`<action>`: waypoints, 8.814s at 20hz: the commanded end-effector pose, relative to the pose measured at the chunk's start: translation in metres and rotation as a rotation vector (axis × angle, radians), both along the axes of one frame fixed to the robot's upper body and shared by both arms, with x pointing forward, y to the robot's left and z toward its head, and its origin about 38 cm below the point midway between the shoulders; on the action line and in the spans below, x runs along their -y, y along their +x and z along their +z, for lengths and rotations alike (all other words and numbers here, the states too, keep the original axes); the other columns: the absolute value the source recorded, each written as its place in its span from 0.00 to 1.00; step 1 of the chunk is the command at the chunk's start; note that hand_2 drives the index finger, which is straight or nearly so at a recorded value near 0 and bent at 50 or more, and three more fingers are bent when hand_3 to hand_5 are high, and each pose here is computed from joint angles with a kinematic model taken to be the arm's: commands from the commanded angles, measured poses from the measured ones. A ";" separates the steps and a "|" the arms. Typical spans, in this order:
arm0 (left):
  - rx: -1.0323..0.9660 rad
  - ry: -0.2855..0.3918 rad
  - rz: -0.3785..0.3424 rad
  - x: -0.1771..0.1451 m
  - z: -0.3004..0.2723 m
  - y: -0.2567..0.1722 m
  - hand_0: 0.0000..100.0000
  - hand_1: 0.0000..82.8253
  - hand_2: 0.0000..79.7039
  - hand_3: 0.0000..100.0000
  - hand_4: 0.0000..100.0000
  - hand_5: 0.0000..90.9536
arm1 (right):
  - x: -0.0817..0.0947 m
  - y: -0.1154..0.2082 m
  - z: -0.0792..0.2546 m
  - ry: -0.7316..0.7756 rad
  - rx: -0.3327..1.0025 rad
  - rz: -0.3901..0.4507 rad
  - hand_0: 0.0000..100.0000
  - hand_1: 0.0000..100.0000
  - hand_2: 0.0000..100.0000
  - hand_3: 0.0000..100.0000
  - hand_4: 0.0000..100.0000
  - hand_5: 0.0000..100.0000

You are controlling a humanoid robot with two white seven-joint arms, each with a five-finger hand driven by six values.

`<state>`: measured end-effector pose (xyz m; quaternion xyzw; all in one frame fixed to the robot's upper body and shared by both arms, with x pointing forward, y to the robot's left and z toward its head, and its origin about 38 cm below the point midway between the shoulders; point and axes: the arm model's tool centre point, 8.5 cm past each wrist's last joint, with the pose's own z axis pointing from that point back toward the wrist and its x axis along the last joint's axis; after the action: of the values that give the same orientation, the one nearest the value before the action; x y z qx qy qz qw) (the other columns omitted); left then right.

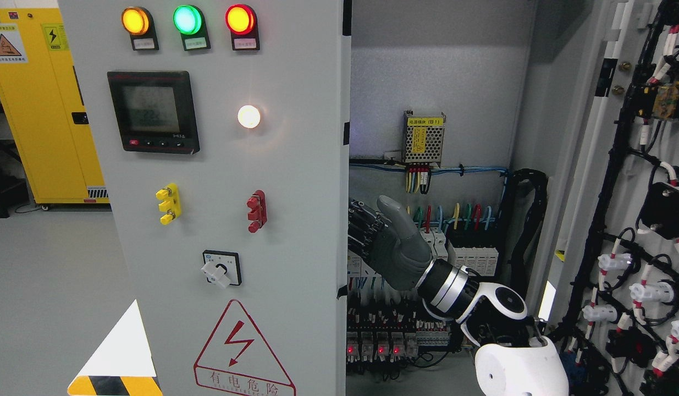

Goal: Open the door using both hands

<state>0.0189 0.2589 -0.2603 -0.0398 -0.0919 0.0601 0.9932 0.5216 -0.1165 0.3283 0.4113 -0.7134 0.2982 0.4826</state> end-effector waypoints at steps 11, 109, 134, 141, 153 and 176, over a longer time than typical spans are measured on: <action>0.044 -0.034 -0.004 0.019 0.000 0.020 0.00 0.00 0.00 0.00 0.00 0.00 | -0.031 -0.050 -0.020 -0.062 0.060 0.121 0.26 0.00 0.00 0.00 0.00 0.00; 0.048 -0.032 -0.004 0.018 0.000 0.024 0.00 0.00 0.00 0.00 0.00 0.00 | -0.226 -0.197 -0.068 -0.153 0.007 0.572 0.27 0.00 0.00 0.00 0.00 0.00; 0.050 -0.035 0.003 0.020 0.000 0.024 0.00 0.00 0.00 0.00 0.00 0.00 | -0.001 -0.197 -0.239 0.053 -0.401 -0.169 0.26 0.00 0.00 0.00 0.00 0.00; 0.050 -0.035 0.000 0.020 0.000 0.024 0.00 0.00 0.00 0.00 0.00 0.00 | 0.055 -0.248 -0.320 0.031 -0.554 -0.356 0.27 0.00 0.00 0.00 0.00 0.00; 0.050 -0.040 0.002 0.023 0.000 0.024 0.00 0.00 0.00 0.00 0.00 0.00 | 0.136 -0.386 -0.487 -0.137 -1.081 -0.625 0.26 0.00 0.00 0.00 0.00 0.00; 0.035 -0.030 -0.004 0.025 -0.001 0.019 0.00 0.00 0.00 0.00 0.00 0.00 | 0.210 -0.546 -0.578 -0.686 -1.645 -1.006 0.27 0.00 0.00 0.00 0.00 0.00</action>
<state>0.0188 0.2368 -0.2616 -0.0529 -0.0905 0.0633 0.9925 0.0516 -0.3025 -0.2348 0.0767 -0.2564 -0.1384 0.9535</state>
